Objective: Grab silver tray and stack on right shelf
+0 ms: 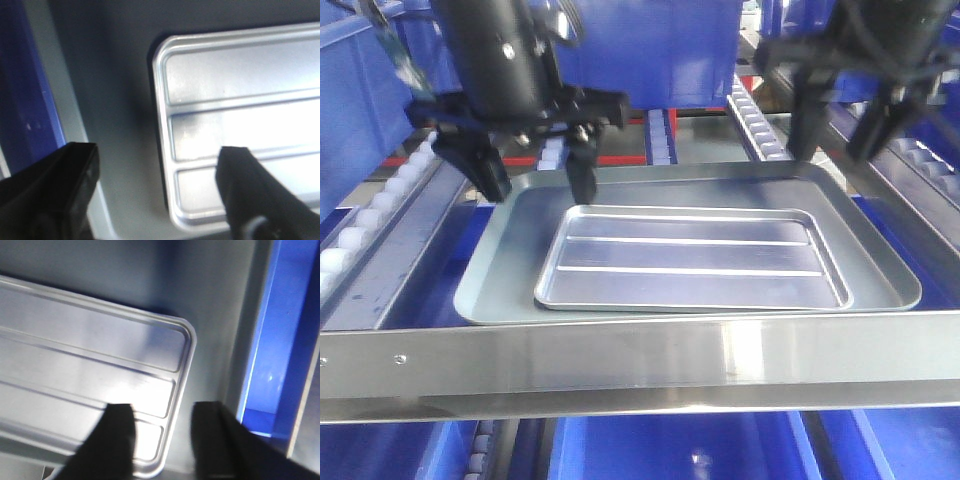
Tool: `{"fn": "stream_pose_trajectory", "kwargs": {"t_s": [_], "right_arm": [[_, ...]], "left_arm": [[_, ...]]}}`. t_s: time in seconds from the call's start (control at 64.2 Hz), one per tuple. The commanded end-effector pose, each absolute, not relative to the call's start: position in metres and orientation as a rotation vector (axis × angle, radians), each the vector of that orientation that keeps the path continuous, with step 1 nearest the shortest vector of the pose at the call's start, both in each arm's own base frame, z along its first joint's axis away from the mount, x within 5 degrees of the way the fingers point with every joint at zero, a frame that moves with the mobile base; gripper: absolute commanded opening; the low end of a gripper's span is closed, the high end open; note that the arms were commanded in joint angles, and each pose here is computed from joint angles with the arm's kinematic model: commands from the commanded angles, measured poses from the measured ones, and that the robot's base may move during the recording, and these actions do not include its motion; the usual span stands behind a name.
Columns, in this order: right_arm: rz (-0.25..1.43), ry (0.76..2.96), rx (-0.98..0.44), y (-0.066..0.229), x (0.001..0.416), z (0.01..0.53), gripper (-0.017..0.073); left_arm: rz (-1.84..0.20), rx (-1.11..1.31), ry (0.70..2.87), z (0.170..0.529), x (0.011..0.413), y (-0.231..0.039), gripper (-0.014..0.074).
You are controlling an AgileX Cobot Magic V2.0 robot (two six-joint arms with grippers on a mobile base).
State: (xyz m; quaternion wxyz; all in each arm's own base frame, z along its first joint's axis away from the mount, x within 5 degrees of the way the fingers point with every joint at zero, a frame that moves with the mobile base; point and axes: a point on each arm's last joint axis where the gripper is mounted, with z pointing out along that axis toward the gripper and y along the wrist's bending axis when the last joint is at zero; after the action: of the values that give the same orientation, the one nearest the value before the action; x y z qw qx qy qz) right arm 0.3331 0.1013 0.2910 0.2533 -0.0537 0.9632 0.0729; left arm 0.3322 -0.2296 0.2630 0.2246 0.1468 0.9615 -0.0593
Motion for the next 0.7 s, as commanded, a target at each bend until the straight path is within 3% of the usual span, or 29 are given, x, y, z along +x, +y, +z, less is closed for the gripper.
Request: {"fn": "stream_pose_trajectory", "kwargs": {"t_s": [0.0,0.125,0.249,0.686], "right_arm": [[0.23,2.459,-0.153,0.095,0.313,0.342,0.0183],[0.227,2.404,-0.157,0.087,0.287,0.359,0.0042],[0.223,2.368,-0.16,0.077,0.256,0.358,0.005],[0.179,2.118,-0.202,0.039,0.143,0.299,0.005]], "left_arm": [[-0.213,0.465,2.508,0.325,0.309,-0.224,0.0255],[-0.213,0.535,2.427,0.346,0.277,-0.218,0.0071],[-0.257,0.588,2.363,0.352,0.243,-0.208,-0.0109],[-0.474,0.62,2.029,0.308,0.155,-0.141,-0.0093]]}}
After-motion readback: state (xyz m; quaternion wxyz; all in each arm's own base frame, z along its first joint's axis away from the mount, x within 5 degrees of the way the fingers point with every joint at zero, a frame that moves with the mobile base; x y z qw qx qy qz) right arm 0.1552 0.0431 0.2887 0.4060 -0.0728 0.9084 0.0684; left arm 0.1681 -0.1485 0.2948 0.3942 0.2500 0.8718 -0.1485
